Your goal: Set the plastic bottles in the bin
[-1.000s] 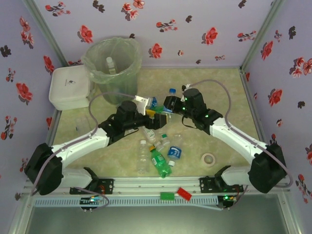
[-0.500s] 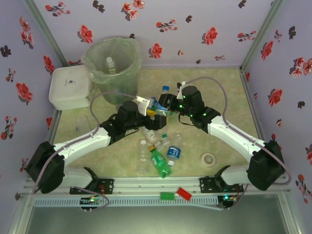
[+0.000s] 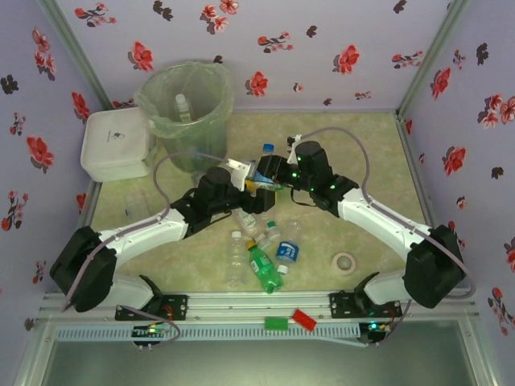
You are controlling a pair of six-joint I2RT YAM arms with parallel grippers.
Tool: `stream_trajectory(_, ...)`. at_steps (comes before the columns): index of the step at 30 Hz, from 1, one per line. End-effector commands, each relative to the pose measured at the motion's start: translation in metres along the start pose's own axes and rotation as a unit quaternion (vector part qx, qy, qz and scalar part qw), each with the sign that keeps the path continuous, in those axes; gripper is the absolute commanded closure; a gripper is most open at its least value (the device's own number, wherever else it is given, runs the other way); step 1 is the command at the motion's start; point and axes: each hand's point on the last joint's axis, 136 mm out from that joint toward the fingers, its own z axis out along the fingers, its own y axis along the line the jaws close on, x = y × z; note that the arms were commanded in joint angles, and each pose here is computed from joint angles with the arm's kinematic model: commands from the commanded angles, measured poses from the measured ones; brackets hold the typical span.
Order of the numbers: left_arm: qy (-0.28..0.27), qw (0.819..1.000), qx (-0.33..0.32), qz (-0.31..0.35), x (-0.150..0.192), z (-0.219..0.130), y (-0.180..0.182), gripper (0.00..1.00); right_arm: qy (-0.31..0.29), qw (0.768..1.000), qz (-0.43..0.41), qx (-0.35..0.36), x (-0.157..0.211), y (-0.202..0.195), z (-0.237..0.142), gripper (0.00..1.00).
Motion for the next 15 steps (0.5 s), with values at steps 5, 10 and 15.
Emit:
stream_trajectory(5, -0.028, 0.999, -0.013, -0.013, -0.009, -0.002, 0.014, 0.29, -0.001, 1.000, -0.015, -0.021, -0.013, 0.027, -0.004, 0.48)
stream_trajectory(10, -0.038, 0.999, -0.023, -0.016, -0.013, -0.014, 0.020, 0.42, 0.001, 0.999, -0.027, -0.020, -0.021, 0.035, -0.005, 0.31)
stream_trajectory(15, -0.065, 0.997, -0.043, -0.007, -0.028, -0.028, 0.027, 0.43, 0.004, 0.999, -0.039, -0.024, -0.034, 0.046, -0.012, 0.12)
